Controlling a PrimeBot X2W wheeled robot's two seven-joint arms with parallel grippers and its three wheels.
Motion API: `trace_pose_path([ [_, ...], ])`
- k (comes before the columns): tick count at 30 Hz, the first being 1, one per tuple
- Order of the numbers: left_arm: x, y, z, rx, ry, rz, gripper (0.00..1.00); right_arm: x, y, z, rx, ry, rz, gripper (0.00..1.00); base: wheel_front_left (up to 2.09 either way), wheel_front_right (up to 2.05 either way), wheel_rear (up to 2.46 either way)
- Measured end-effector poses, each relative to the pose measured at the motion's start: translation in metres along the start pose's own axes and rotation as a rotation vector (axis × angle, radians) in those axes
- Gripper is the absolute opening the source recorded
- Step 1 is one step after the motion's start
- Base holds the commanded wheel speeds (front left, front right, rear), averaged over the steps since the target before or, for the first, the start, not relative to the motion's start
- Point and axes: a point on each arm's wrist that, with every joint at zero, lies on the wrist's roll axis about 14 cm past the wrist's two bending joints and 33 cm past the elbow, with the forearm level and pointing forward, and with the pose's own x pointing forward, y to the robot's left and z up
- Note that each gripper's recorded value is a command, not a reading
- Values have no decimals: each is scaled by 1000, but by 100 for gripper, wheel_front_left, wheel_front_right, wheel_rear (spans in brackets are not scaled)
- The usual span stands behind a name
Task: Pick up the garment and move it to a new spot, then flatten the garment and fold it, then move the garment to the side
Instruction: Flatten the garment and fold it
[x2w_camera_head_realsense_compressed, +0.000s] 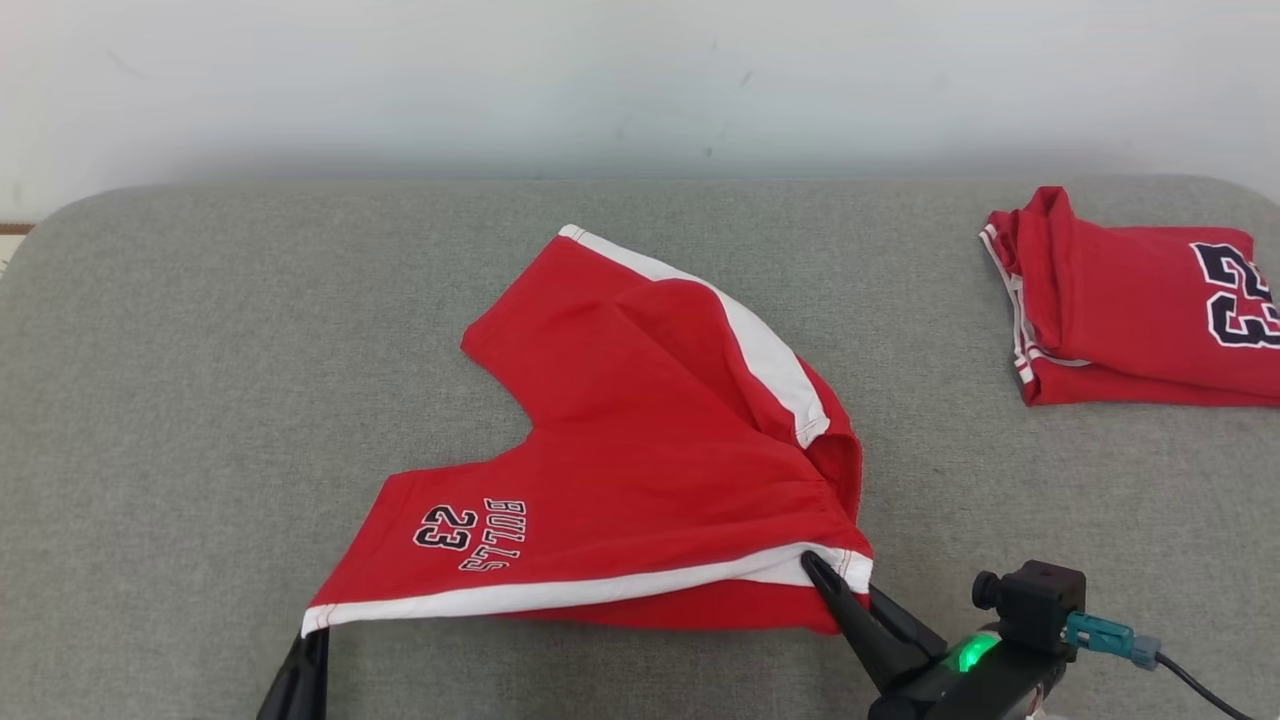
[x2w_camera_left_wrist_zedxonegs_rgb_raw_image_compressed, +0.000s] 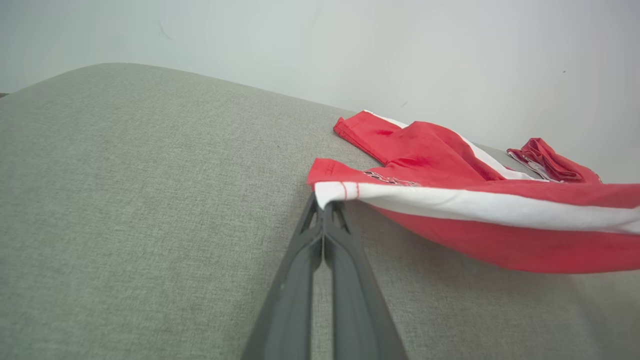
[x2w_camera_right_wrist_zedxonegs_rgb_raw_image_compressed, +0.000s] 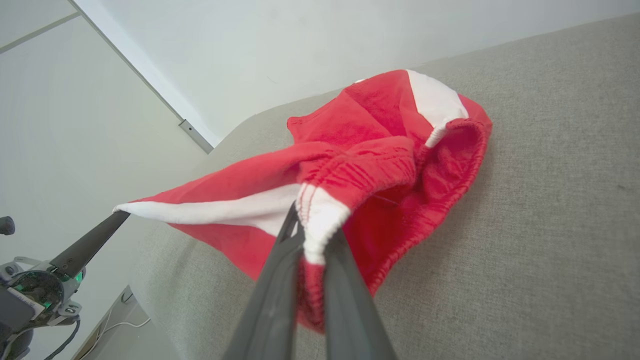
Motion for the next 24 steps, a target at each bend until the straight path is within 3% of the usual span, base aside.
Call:
trace_pose_path([
  [11,32,-11,39,107,-114,-113,0,7,8,32,-61,-104,16,0,0,0,0],
  [20,95,-32,65,228,-109,-260,0,17,-3,56,-44,-188,-35,0,0,0,0],
  [24,136,-37,66,267,-70,-299,0,27,-24,65,-13,-218,-95,0,0,0,0],
])
